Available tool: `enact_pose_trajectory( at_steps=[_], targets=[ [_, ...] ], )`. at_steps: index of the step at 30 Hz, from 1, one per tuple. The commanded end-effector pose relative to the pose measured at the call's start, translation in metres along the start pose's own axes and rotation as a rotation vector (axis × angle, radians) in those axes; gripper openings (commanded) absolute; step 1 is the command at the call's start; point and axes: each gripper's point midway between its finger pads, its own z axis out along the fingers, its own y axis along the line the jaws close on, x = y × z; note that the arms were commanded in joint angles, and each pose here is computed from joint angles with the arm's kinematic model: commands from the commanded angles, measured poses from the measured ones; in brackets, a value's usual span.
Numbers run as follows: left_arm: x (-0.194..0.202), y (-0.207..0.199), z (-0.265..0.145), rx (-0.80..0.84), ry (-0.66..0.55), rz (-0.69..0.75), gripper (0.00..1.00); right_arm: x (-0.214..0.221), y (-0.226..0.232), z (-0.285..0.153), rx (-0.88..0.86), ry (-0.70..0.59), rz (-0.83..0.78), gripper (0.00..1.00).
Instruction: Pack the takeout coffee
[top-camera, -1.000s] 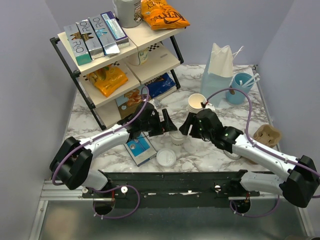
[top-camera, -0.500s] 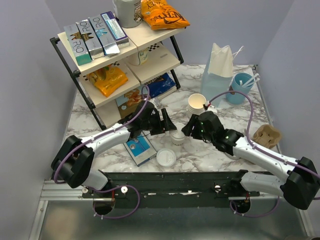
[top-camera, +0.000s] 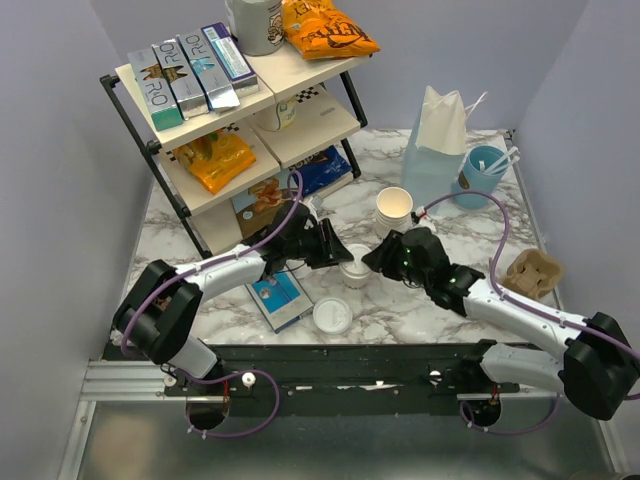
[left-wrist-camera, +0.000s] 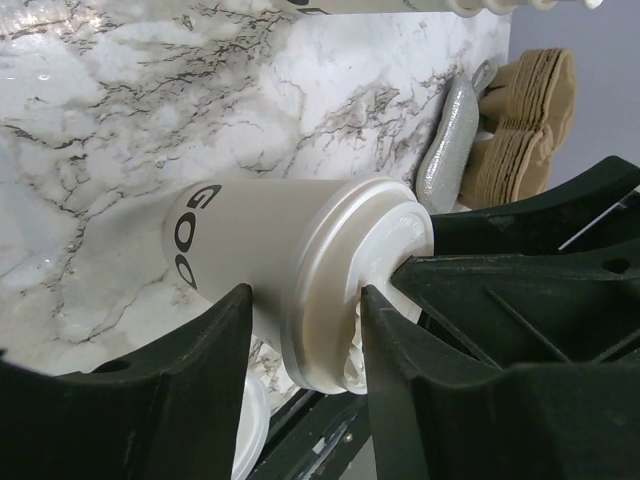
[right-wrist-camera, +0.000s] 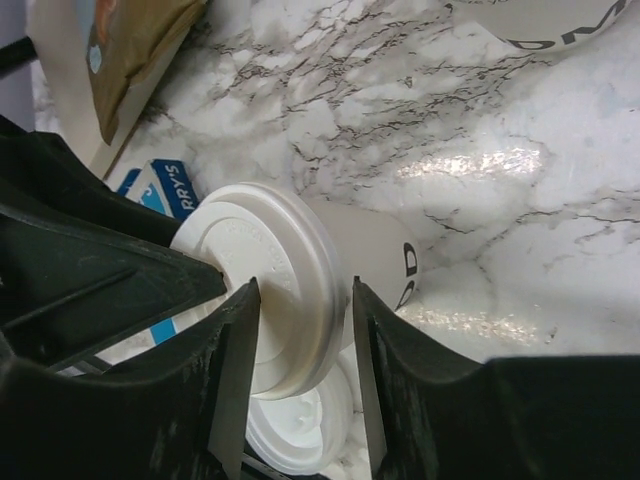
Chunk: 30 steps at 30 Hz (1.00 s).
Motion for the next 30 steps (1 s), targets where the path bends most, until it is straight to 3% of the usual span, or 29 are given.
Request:
enact_pose_trajectory(
  at_steps=[1,7,10,19,20,23,25,30],
  targets=[
    [0.025,0.044,0.006,-0.099,0.069,-0.054,0.46,0.043,-0.049,0.008,0.123,0.113,0.023,0.47],
    [0.043,0.068,0.004,-0.16,0.123,-0.102,0.45,0.07,-0.074,0.011,0.174,0.204,0.071,0.44],
    [0.052,0.079,-0.002,-0.219,0.152,-0.124,0.45,0.098,-0.086,0.004,0.221,0.342,0.104,0.41],
    [0.064,0.093,-0.007,-0.248,0.178,-0.119,0.46,0.143,-0.124,0.005,0.321,0.501,0.133,0.2],
    [0.065,0.09,-0.007,-0.237,0.183,-0.111,0.46,0.142,-0.122,0.009,0.301,0.488,0.142,0.11],
    [0.06,0.088,-0.005,-0.237,0.18,-0.095,0.47,0.152,-0.125,0.008,0.275,0.518,0.182,0.02],
    [0.057,0.083,-0.003,-0.22,0.182,-0.073,0.47,0.155,-0.123,0.004,0.255,0.528,0.187,0.02],
    [0.045,0.059,0.006,-0.103,0.191,0.021,0.45,0.126,-0.102,0.001,0.18,0.459,0.074,0.18]
  ],
)
